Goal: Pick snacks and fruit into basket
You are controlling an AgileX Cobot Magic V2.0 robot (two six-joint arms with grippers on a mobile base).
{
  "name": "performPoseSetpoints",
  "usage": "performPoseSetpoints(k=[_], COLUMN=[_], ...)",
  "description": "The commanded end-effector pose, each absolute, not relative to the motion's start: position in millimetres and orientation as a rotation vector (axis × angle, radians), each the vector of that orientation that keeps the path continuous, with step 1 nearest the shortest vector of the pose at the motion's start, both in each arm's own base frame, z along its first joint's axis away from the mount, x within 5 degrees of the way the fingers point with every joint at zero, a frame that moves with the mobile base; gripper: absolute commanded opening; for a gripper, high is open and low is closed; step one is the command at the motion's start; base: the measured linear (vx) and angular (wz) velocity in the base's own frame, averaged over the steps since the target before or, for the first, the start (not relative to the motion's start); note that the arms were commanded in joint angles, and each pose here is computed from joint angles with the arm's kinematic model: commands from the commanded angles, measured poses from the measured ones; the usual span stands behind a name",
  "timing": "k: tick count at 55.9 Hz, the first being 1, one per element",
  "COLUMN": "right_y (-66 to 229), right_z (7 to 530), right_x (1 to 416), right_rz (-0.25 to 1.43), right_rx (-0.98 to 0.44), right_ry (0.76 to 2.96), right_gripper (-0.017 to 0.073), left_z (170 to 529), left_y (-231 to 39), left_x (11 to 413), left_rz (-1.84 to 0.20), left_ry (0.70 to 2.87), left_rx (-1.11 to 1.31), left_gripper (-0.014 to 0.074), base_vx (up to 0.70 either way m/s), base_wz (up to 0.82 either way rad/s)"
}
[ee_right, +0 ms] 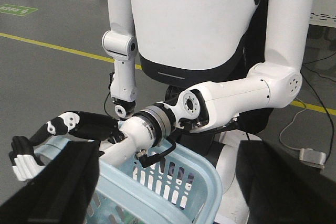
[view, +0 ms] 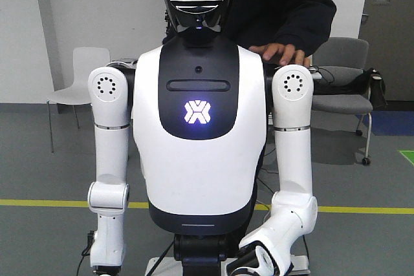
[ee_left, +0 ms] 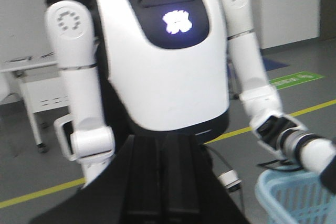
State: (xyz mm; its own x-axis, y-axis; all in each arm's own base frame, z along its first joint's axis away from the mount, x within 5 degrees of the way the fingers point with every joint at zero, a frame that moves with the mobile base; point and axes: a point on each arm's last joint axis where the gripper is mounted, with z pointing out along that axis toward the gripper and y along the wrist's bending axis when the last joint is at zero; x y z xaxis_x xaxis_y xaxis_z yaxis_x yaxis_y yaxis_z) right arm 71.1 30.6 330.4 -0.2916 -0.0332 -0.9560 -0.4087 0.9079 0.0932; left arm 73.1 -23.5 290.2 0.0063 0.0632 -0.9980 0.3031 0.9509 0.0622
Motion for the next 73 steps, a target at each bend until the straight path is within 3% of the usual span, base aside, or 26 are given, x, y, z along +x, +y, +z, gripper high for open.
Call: performPoseSetpoints(k=[1,10,24,62,73], right_y=[33.5,33.5,33.3,33.2,31.0], right_z=[344.3,344.3,344.5,344.5,346.8], right_x=[72.7,72.7,72.5,72.4,73.5], right_rz=[0.392,0.391,0.391,0.393,0.328], right_rx=[-0.350,-0.350,-0.350,-0.349,-0.375], right_ry=[1.750,1.751,1.749,1.749,1.704], right_gripper=[0.0579,0.0579,0.0579,0.0579,0.0562], left_z=[289.2,246.6,194.5,196.4,196.3], left_y=[-12.8,-2.2,-0.5,-0.5,-0.5], left_x=[61.5,42.7,56.5,56.1,56.1], left_rz=[-0.109,0.019,0.053,0.053,0.053], left_ry=[1.517,1.493,1.549,1.569,1.570], left_rx=[0.204,0.096,0.064,0.066,0.066], left_gripper=[-0.0006,-0.0006,-0.0006,-0.0006,-0.0006], base_vx=[0.00,0.00,0.00,0.00,0.00], base_wz=[0.00,0.00,0.00,0.00,0.00])
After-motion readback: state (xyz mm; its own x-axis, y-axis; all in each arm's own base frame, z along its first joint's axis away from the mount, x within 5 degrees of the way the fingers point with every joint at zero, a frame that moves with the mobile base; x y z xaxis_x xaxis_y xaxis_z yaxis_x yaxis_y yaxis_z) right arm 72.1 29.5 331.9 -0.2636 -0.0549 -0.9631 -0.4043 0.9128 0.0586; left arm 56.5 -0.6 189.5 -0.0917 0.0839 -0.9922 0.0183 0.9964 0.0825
